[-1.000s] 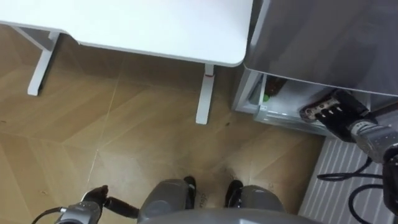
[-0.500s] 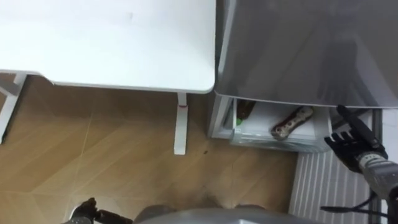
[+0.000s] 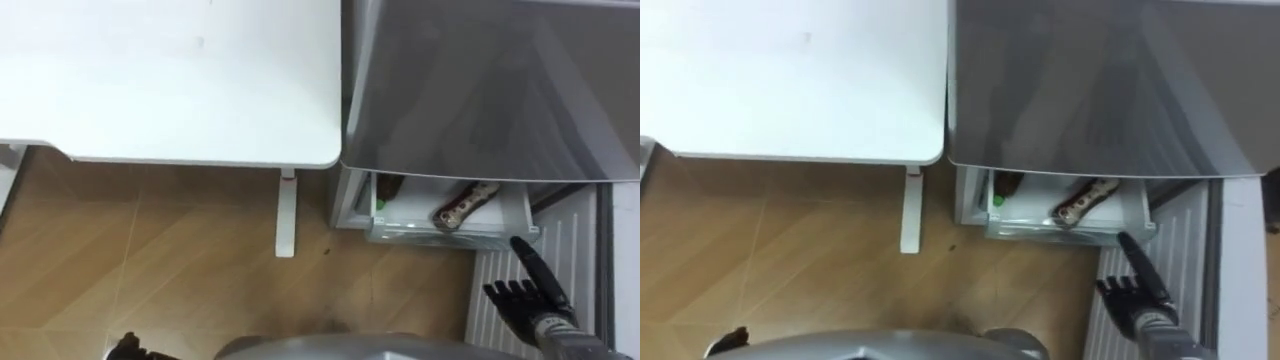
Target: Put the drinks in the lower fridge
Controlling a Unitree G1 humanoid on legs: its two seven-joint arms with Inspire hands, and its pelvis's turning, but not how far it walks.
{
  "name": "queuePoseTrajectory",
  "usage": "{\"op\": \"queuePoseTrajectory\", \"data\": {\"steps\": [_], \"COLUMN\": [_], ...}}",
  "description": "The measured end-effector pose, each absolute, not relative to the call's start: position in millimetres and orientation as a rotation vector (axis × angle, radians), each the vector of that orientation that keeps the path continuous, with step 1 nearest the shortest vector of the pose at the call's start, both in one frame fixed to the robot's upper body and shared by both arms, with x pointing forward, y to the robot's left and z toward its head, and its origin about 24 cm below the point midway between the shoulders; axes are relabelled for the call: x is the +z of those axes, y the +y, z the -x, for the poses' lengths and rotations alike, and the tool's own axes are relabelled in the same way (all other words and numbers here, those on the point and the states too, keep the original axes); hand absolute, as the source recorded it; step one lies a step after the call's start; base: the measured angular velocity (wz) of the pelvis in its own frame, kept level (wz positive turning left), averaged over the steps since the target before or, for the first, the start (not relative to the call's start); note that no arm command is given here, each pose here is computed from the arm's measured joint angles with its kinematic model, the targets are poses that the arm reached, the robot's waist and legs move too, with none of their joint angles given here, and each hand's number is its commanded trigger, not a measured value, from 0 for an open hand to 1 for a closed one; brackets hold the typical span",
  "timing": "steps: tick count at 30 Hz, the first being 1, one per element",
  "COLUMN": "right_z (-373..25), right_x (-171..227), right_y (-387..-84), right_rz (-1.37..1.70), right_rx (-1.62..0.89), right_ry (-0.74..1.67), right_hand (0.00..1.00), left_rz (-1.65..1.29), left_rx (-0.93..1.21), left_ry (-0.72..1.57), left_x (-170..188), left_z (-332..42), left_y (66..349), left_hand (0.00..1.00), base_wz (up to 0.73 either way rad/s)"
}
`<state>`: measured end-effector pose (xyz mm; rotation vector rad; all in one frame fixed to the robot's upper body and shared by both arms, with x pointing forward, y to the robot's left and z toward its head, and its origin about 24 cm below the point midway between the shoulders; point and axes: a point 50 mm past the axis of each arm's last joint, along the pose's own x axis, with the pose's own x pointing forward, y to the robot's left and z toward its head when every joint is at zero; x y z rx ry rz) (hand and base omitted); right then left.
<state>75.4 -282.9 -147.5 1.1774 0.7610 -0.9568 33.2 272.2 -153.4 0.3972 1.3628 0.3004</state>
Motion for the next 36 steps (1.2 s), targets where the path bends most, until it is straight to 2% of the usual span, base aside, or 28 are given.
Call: {"op": "queuePoseTrajectory", "data": {"steps": [8, 18, 25, 36], "right_z": [-54, -32, -18, -24], "right_x": [-155, -169, -172, -172], "right_y": [-271, -235, -226, -224], "right_rz": [-1.177, -1.265, -1.288, -1.296], "right_rx": [-1.000, -1.048, -1.082, -1.070], "right_ry": [0.776, 0.883, 0.909, 0.904], "right_hand": [0.00, 0.00, 0.00, 0.00], "left_rz": [-0.375, -0.313, -0.279, -0.266], "left_rx": [0.311, 0.303, 0.273, 0.259], "left_ry": [1.336, 1.332, 1.340, 1.350], "left_x": [-156, -159, -163, -164], "left_z": [-38, -42, -43, -43], "left_y": [263, 252, 239, 238], "left_hand": [0.00, 0.00, 0.00, 0.00], "base_wz": [-0.10, -0.01, 0.00, 0.00]}}
